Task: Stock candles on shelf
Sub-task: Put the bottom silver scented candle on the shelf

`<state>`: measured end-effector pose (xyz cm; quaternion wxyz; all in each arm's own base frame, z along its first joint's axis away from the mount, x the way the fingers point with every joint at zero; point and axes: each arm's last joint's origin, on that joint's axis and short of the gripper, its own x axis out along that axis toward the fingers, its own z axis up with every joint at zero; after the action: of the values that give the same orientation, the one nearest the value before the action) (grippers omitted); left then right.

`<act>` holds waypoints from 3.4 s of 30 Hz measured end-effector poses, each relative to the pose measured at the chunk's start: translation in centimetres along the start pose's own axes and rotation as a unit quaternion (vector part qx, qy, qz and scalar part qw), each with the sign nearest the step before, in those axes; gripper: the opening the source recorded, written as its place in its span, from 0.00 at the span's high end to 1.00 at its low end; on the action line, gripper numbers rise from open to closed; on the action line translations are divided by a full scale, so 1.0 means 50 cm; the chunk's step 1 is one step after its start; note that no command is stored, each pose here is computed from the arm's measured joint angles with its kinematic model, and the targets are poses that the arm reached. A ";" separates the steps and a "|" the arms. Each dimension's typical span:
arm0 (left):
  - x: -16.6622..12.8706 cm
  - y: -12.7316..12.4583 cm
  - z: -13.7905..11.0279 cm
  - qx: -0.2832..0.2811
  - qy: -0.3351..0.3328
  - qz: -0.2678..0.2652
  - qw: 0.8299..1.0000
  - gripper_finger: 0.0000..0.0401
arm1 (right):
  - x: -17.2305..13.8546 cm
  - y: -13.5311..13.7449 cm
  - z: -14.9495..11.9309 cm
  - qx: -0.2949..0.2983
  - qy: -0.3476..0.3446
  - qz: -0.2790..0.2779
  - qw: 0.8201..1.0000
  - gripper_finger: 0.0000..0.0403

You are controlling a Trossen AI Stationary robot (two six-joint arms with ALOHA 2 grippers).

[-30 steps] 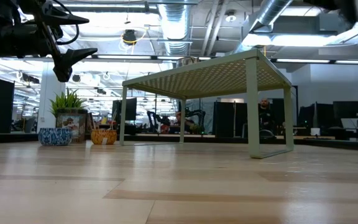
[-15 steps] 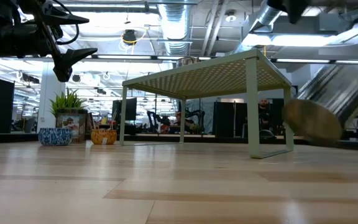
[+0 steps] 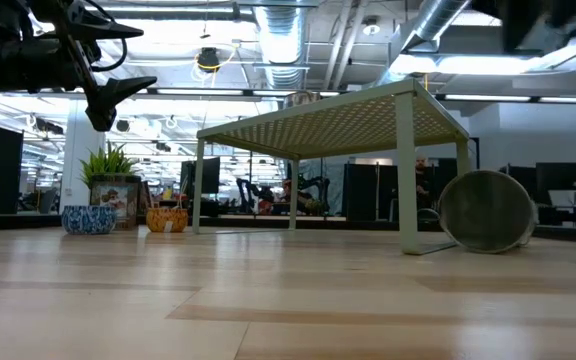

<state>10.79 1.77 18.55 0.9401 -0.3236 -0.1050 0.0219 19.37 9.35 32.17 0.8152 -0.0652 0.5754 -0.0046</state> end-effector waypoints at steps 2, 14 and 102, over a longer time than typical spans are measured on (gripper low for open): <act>0.000 0.000 0.000 0.000 -0.001 -0.001 1.000 0.27 | 0.020 -0.002 -0.019 0.004 0.005 -0.002 1.000 0.34; 0.000 -0.001 0.001 0.000 -0.004 -0.003 1.000 0.27 | 0.133 0.013 0.003 -0.138 0.014 -0.012 0.990 0.34; 0.001 -0.003 0.004 0.001 -0.010 -0.008 1.000 0.27 | 0.290 0.076 0.004 -0.024 0.049 0.117 0.992 0.34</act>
<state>10.78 1.77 18.80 0.9395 -0.3215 -0.1170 0.0178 24.21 11.92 18.23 0.7795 -0.0161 0.6179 0.1014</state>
